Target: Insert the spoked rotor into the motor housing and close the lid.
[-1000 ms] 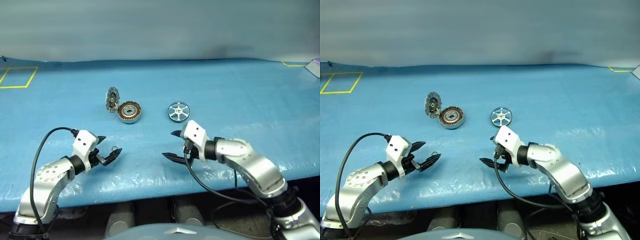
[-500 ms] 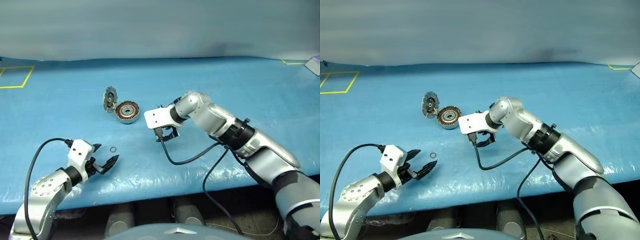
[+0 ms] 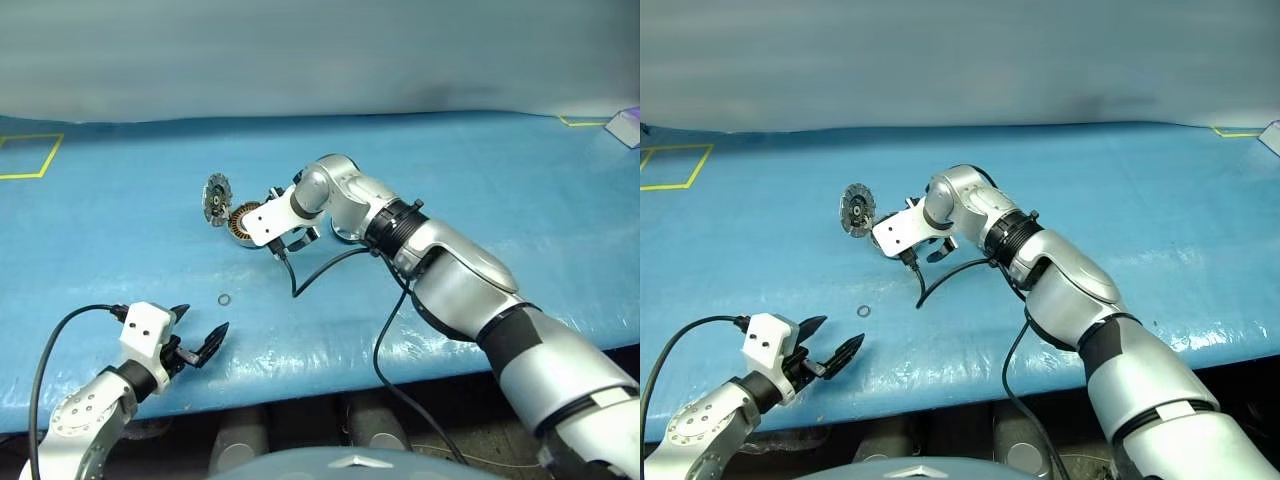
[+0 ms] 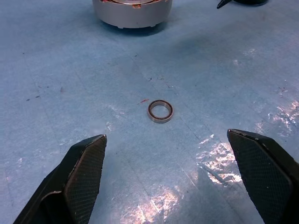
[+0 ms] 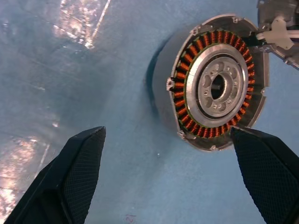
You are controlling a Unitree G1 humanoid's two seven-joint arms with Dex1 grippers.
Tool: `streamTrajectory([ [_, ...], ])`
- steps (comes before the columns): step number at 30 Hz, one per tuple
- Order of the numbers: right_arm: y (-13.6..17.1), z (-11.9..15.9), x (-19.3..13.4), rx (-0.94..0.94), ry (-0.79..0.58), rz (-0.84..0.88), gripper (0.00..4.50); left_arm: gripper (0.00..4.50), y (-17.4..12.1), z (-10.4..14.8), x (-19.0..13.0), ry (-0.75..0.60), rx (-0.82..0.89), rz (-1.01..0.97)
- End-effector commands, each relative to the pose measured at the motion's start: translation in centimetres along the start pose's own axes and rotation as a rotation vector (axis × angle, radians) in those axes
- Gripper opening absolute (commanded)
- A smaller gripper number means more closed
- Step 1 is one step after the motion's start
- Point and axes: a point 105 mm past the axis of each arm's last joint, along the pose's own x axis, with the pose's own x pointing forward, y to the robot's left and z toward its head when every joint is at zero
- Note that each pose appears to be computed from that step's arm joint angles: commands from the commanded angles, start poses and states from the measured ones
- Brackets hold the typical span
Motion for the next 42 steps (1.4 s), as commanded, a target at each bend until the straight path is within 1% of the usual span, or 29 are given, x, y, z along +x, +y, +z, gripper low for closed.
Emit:
streamTrajectory([
  [1,-2.5,1.2,-0.7,-0.052,-0.018,-0.124,4.47,4.50,-0.1,1.3,-0.4,-0.058,0.029,0.018],
  [4,-3.1,1.7,-0.3,-0.063,-0.027,-0.172,4.47,4.50,-0.1,1.3,-0.5,-0.062,0.024,0.025],
  [6,-3.0,2.2,0.1,-0.075,-0.040,-0.176,4.47,4.50,-0.1,1.3,-0.6,-0.066,0.021,0.034],
  [9,-2.5,2.4,0.7,-0.085,-0.047,-0.160,4.47,4.50,-0.2,1.2,-0.6,-0.067,0.019,0.037],
  [11,-1.7,2.5,1.2,-0.094,-0.047,-0.119,4.47,4.50,-0.2,1.2,-0.6,-0.068,0.016,0.035],
  [15,-0.7,2.3,1.6,-0.100,-0.043,-0.053,4.47,4.50,-0.4,1.1,-0.5,-0.070,0.013,0.030],
  [18,-0.6,2.3,1.5,-0.083,-0.048,-0.033,4.47,4.50,-0.5,1.1,-0.4,-0.074,0.009,0.027],
  [26,-0.4,1.9,2.3,-0.076,-0.011,-0.070,4.47,4.50,-0.8,1.0,-0.3,-0.076,0.001,0.024],
  [35,0.5,1.6,3.4,-0.044,0.005,-0.068,4.47,4.50,-1.1,0.7,-0.4,-0.075,-0.014,0.031],
  [42,1.1,0.9,3.6,0.006,0.034,-0.036,4.47,4.50,-1.3,0.7,-0.2,-0.082,-0.022,0.028],
])
